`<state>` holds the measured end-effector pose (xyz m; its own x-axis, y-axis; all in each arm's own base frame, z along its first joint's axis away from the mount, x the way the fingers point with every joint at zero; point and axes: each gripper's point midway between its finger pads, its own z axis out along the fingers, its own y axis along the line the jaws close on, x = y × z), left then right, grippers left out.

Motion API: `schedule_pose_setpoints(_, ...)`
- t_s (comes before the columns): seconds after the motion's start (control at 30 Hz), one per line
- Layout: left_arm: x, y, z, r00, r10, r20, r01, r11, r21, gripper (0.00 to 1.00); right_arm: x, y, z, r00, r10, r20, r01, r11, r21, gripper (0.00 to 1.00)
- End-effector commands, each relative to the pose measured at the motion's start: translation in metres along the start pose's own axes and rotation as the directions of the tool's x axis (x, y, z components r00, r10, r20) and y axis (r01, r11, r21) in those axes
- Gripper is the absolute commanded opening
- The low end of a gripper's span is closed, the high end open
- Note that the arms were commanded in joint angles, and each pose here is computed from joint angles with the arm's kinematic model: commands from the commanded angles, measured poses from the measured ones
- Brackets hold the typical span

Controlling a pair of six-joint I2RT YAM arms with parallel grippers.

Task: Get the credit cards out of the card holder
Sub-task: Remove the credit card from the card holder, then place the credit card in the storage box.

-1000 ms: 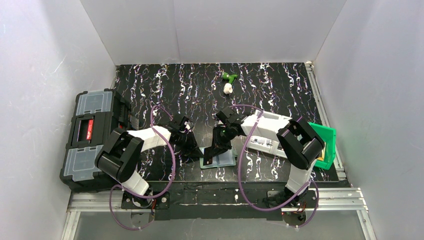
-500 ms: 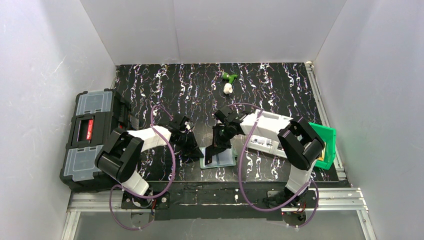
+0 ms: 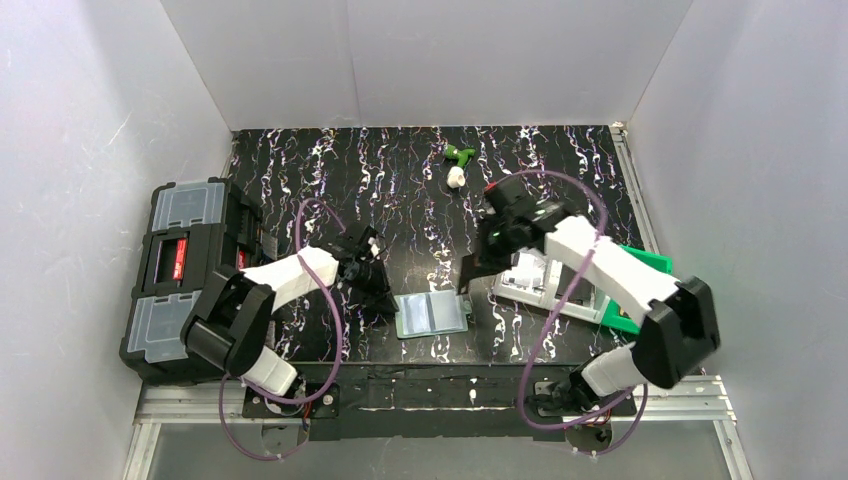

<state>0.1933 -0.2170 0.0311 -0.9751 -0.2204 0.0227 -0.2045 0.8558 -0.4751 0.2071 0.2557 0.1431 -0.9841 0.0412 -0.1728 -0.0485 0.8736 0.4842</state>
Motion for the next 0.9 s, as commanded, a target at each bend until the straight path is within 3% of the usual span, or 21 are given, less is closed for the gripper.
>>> schedule_pose_setpoints(0.0,-0.016,-0.03,-0.044,0.987,0.128,0.095,-0.132,0.991,0.035,0.01,-0.024,-0.084,-0.075,0.982,0.065,0.18,-0.118,0.946,0.302,0.01)
schedule_pose_setpoints(0.23,-0.021,-0.055,-0.071,0.976,0.18,0.125,-0.191,0.978,0.083,0.1,-0.036,-0.17,-0.129,0.937,0.142,0.318,-0.302,0.784,0.542,0.01)
schedule_pose_setpoints(0.47,-0.019,-0.06,-0.079,0.971,0.197,0.132,-0.211,0.972,0.099,0.1,-0.038,-0.224,-0.135,0.94,0.185,0.288,-0.34,0.605,0.72,0.01)
schedule_pose_setpoints(0.77,-0.015,-0.059,-0.084,0.969,0.206,0.135,-0.22,0.97,0.105,0.11,-0.054,-0.243,-0.114,0.953,0.205,0.224,-0.301,0.535,0.79,0.01)
schedule_pose_setpoints(0.87,-0.014,-0.058,-0.086,0.967,0.211,0.14,-0.227,0.968,0.104,0.11,-0.055,-0.246,-0.105,0.956,0.214,0.198,-0.285,0.542,0.791,0.11)
